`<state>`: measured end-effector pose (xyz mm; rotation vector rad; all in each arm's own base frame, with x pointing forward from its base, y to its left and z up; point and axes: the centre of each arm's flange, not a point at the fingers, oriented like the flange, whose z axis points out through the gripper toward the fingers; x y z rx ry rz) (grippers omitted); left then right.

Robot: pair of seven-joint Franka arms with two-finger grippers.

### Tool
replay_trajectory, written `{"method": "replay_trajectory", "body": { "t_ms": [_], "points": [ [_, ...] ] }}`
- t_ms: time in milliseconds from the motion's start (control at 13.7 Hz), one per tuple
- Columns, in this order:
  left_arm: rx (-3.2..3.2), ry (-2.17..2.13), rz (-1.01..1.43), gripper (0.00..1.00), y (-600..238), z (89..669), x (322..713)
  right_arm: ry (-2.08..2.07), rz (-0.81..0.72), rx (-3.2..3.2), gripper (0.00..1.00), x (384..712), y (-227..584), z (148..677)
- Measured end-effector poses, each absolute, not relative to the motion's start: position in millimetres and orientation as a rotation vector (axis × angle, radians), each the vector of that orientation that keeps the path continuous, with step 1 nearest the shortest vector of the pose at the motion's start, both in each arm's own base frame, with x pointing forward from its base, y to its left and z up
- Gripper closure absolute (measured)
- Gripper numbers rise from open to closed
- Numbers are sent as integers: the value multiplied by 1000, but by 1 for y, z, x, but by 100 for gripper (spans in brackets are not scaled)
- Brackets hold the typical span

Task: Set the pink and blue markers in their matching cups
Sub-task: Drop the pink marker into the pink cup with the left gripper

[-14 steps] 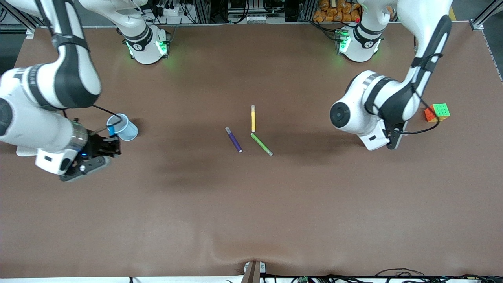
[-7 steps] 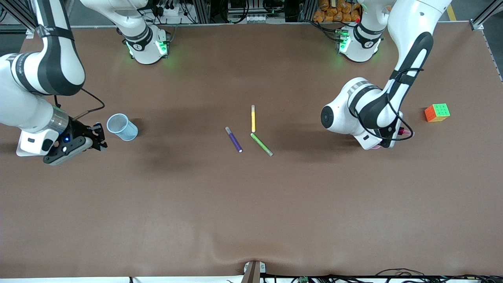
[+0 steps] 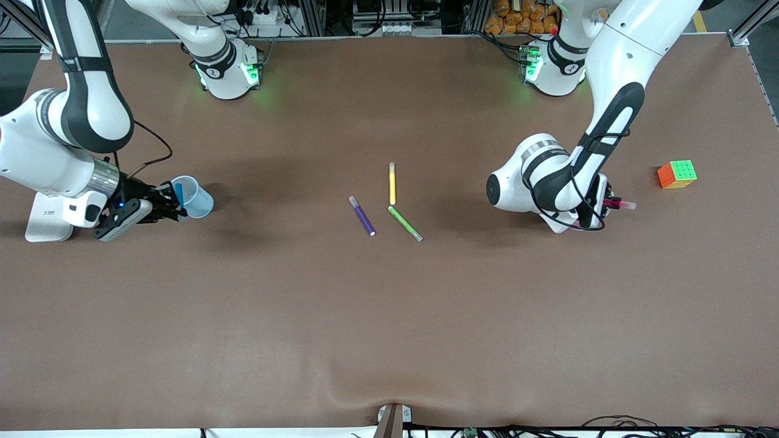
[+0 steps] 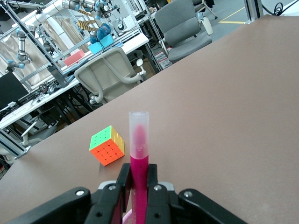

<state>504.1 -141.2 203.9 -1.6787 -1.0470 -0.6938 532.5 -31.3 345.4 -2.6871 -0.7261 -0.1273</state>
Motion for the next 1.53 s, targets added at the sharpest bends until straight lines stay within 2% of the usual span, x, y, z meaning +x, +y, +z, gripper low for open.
{"method": "replay_trajectory", "body": {
  "t_ms": [219,292,365,438,656,875,948,1312,1385,1531],
  "points": [
    [-1682,-1060,-702,82,-144,208,509,-760,-138,-2660,83,523,-46,332],
    [-1684,-1057,-701,77,-145,206,509,-773,-149,-2650,83,522,-51,328],
    [-1686,-1055,-699,76,-146,205,509,-788,-163,-2632,83,520,-54,323],
    [-1687,-1054,-697,70,-147,203,509,-811,-181,-2607,83,519,-58,317],
    [-1690,-1056,-693,41,-148,202,510,-849,-208,-2583,83,517,-69,302],
    [-1763,-1057,-563,4,-167,217,519,-886,-227,-2554,83,516,-77,293],
    [-1822,-1059,-469,0,-177,235,529,-897,-238,-2541,83,515,-79,290],
    [-2161,-983,-30,0,-181,350,574,-885,-210,-2486,83,506,-92,275],
    [-2216,-961,31,0,-172,364,580,-879,-200,-2472,77,505,-92,275],
    [-2351,-907,166,0,-158,391,589,-860,-179,-2433,56,503,-91,277]
  ]
}}
